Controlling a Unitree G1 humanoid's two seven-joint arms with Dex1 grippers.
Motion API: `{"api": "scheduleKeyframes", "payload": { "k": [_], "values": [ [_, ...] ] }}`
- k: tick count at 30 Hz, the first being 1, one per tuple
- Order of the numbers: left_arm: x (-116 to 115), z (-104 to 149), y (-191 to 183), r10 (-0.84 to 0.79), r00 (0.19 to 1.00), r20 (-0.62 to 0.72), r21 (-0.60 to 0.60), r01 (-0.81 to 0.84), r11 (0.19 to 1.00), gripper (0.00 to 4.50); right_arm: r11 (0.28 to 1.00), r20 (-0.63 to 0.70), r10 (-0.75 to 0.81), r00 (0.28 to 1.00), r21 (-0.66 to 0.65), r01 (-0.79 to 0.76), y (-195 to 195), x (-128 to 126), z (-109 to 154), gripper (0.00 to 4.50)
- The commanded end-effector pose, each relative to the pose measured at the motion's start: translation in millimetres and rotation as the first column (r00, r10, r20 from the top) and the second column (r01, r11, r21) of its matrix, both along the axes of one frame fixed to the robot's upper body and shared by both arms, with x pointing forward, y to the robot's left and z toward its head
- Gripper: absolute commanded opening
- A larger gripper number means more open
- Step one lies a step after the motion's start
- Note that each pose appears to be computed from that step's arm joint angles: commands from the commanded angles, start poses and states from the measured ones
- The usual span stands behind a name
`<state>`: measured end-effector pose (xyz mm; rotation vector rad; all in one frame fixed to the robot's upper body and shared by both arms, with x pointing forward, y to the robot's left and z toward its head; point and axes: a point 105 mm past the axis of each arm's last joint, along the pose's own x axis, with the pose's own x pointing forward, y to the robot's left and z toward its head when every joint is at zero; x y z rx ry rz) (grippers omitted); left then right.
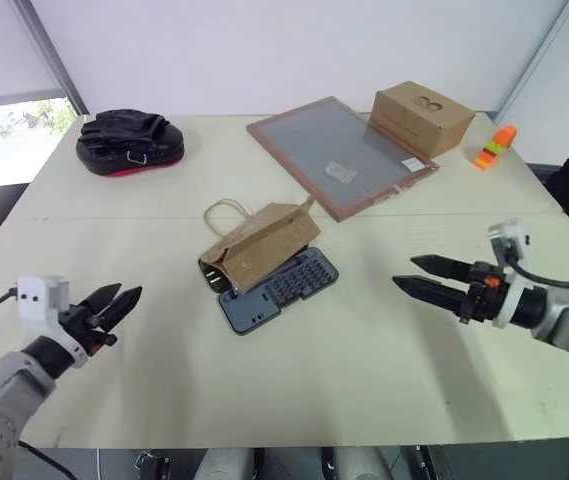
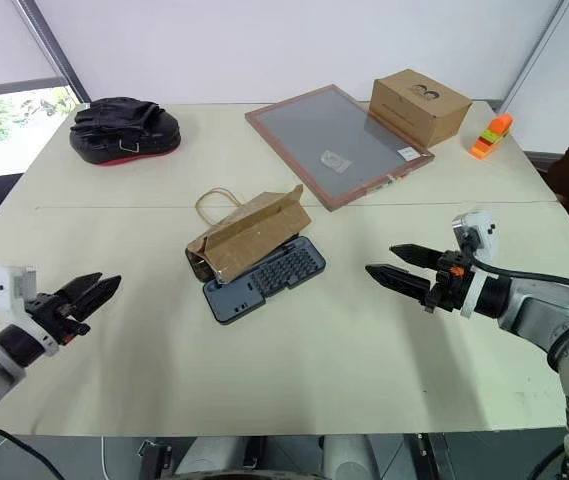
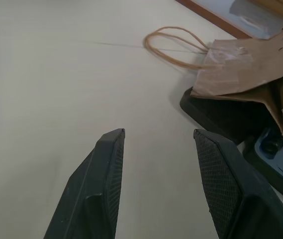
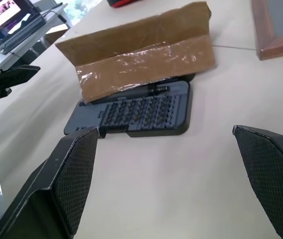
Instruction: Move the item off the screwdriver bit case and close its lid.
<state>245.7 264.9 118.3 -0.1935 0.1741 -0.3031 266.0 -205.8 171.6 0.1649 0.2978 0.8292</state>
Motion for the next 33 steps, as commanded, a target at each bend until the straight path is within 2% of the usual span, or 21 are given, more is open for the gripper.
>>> {"api": "scheduleKeyframes", "payload": {
  "k": [1,13,26,30,33],
  "values": [
    [0.7,8.8,-3.8,-0.019,0.999,0.047,-0.003,0.019,1.000,2.28,1.000,0.063,-0.008,0.998,-0.003,0.009,-0.6,-0.7,11.8,4.50],
    [-2.3,10.3,6.6,-0.004,0.998,0.067,0.018,0.003,1.000,2.28,0.999,0.083,-0.013,0.996,-0.033,0.016,-1.6,7.1,12.9,4.50],
    [5.3,16.3,5.1,0.011,0.996,0.094,0.043,-0.015,0.999,2.28,0.999,0.088,-0.011,0.996,-0.048,0.015,-0.6,10.5,6.6,4.50],
    [12.8,13.4,13.5,0.051,0.994,0.097,0.108,-0.061,0.992,2.28,0.998,0.103,-0.006,0.995,-0.064,0.013,-0.6,14.4,8.2,4.50],
    [14.2,14.0,14.1,0.052,0.993,0.109,0.114,-0.065,0.991,2.28,0.998,0.110,0.001,0.994,-0.069,0.007,0.4,16.4,8.4,4.50]
  ]
}}
